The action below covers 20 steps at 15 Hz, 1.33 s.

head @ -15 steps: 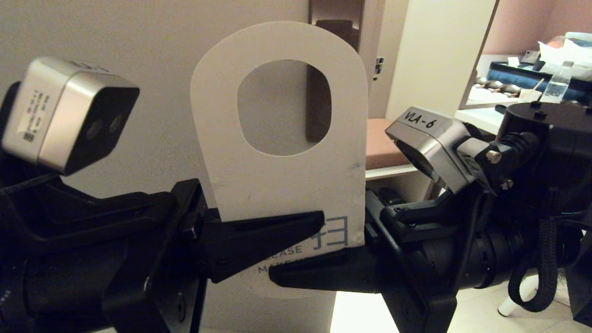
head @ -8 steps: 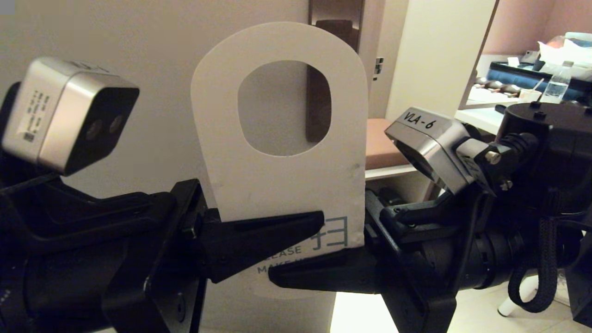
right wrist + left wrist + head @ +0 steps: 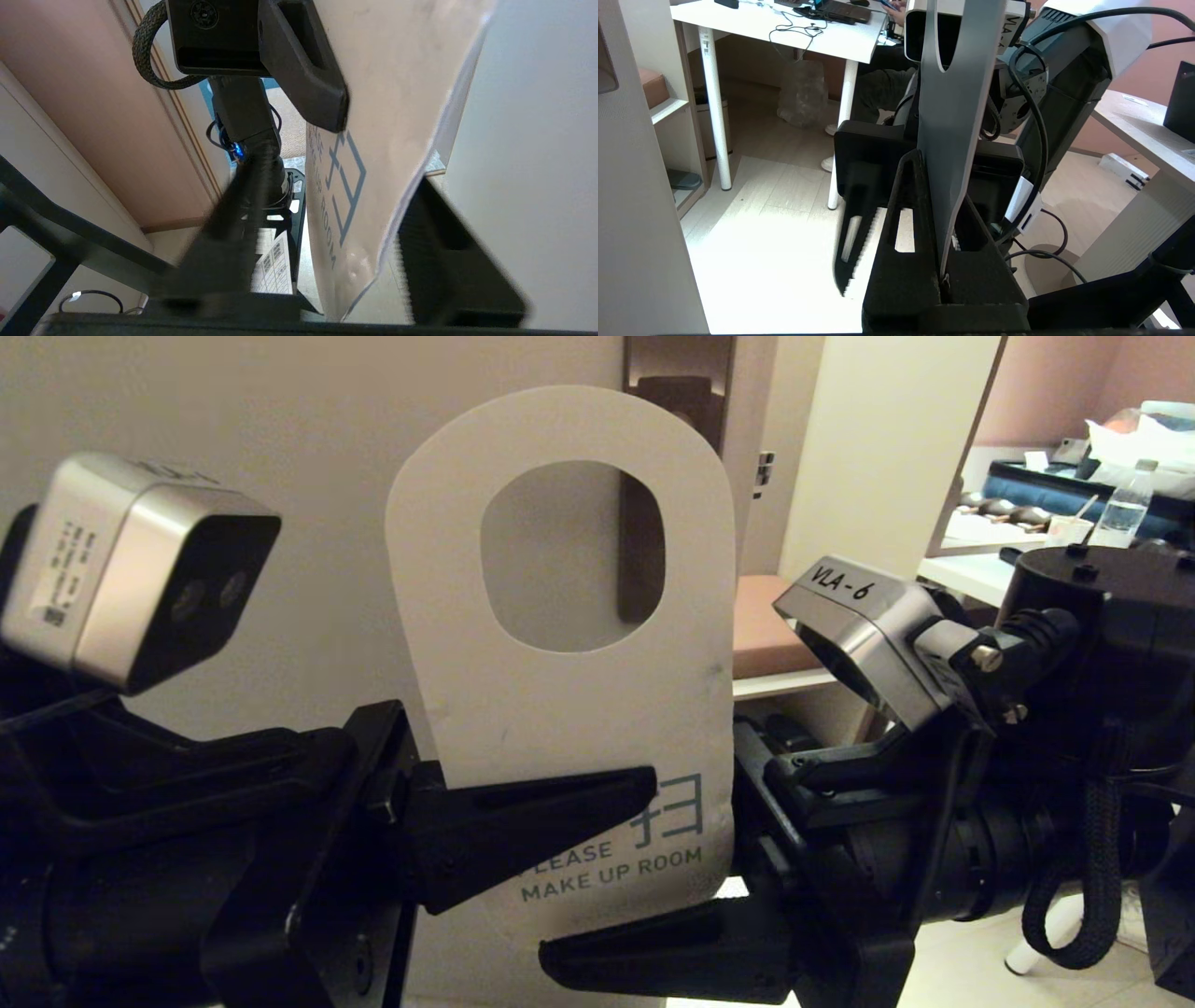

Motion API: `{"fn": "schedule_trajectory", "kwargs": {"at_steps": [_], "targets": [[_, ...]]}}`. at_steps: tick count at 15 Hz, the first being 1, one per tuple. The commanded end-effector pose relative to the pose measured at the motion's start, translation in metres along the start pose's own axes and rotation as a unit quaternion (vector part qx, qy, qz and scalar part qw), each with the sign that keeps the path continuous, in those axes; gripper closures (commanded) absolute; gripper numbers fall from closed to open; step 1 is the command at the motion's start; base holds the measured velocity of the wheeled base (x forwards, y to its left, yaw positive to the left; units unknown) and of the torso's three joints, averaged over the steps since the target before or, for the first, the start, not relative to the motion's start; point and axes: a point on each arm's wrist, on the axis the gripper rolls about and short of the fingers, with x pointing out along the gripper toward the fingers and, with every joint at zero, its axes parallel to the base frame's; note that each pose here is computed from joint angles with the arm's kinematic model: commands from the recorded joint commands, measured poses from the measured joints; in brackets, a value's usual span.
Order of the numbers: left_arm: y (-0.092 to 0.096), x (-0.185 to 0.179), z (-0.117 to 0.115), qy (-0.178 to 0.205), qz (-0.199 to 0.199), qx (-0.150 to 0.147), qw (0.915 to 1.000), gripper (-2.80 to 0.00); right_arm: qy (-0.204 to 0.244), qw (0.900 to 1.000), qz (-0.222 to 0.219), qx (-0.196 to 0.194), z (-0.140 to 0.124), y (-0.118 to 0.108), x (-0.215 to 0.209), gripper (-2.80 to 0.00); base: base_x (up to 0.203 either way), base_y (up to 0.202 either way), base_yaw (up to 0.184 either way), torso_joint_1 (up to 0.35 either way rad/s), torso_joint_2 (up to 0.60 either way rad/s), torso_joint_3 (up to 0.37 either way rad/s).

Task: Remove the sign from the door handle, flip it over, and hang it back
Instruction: Hand it to the other hand, then hang the sign back with the other side facing out

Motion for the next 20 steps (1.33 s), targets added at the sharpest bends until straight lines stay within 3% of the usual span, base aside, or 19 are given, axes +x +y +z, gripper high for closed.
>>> {"fn": "schedule_trajectory", "kwargs": {"at_steps": [1,13,20], "targets": [[0.0,-0.001,0.0,-0.002,-0.001,0.0,1.0,0.0,-0.002,1.0,0.003,-0.002,0.001,0.001,-0.001,-2.8,0.0,0.0,0.0,0.0,0.0,0.0],[-0.002,-0.003,0.001,-0.004,-0.001,0.002,1.0,0.0,-0.017,1.0,-0.005,-0.015,0.005,0.029,-0.033,-2.8,0.0,0.0,0.0,0.0,0.0,0.0],[-0.002,-0.004,0.001,-0.004,-0.002,0.003,1.0,0.0,-0.02,0.998,-0.054,-0.009,-0.011,0.044,-0.075,-2.8,0.0,0.0,0.0,0.0,0.0,0.0]]}}
